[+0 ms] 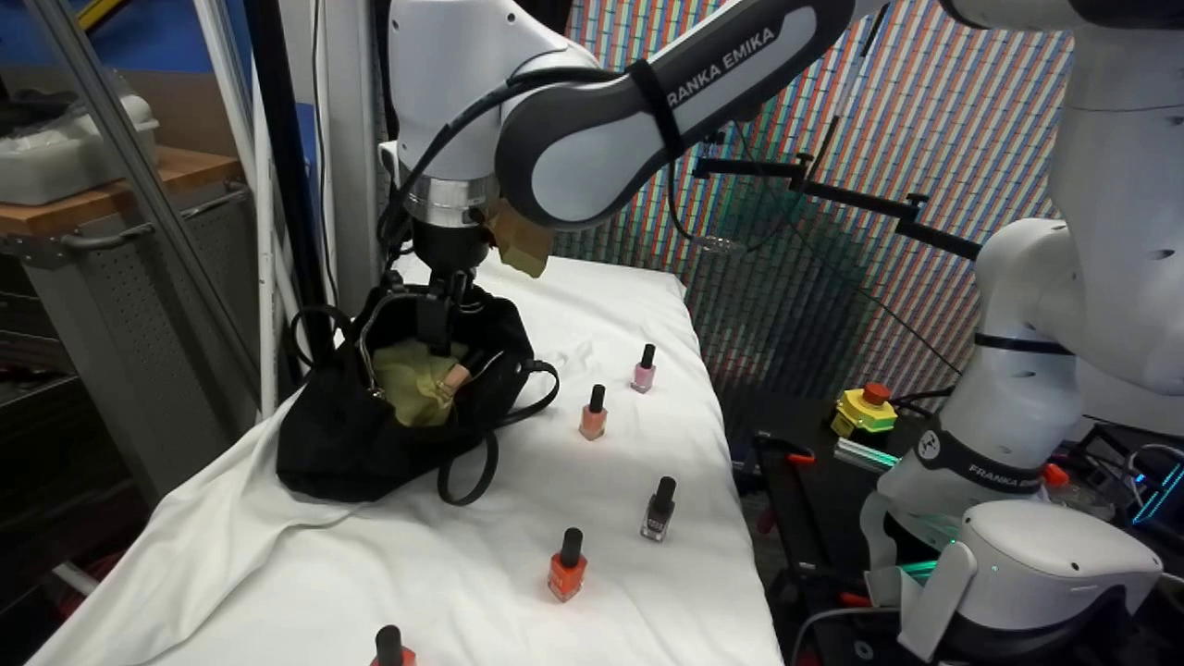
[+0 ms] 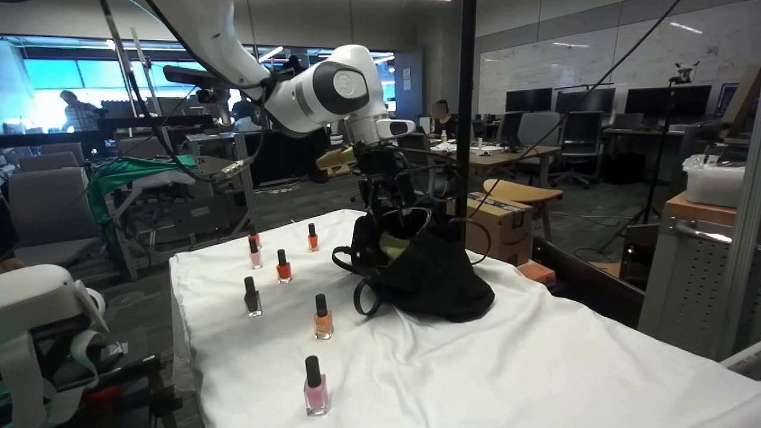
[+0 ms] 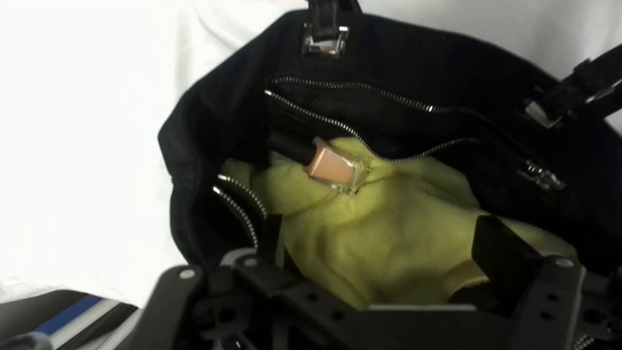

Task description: Pick up the nail polish and put them in the bag

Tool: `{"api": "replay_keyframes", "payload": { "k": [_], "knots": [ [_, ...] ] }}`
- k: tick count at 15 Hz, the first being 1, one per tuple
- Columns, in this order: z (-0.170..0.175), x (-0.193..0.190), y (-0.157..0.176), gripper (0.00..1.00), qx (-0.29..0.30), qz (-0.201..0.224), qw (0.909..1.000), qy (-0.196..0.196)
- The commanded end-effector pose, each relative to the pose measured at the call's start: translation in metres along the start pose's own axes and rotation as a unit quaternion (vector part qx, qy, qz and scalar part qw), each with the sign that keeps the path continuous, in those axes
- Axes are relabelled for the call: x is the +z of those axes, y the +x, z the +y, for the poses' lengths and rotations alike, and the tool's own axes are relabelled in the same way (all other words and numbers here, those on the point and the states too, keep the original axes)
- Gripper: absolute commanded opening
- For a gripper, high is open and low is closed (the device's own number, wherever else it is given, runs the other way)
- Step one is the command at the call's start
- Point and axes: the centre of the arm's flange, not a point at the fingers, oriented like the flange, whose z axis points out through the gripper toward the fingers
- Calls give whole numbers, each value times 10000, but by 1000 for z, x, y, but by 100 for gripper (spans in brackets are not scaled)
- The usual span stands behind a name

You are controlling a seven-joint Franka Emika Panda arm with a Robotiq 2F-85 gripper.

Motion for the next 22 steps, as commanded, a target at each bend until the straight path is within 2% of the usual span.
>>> {"api": "replay_keyframes", "payload": {
  "k": [1,4,11,19,22],
  "knots": [
    [16,-34,-43,100,-327,-472,9978,335],
    [27,-49,-79,100,-364,-833,9945,515],
    [62,-50,-148,100,412,-1219,9887,773],
    [115,2,-207,100,1169,-1644,9760,822],
    [126,29,-220,100,1352,-1647,9736,820]
  ]
}}
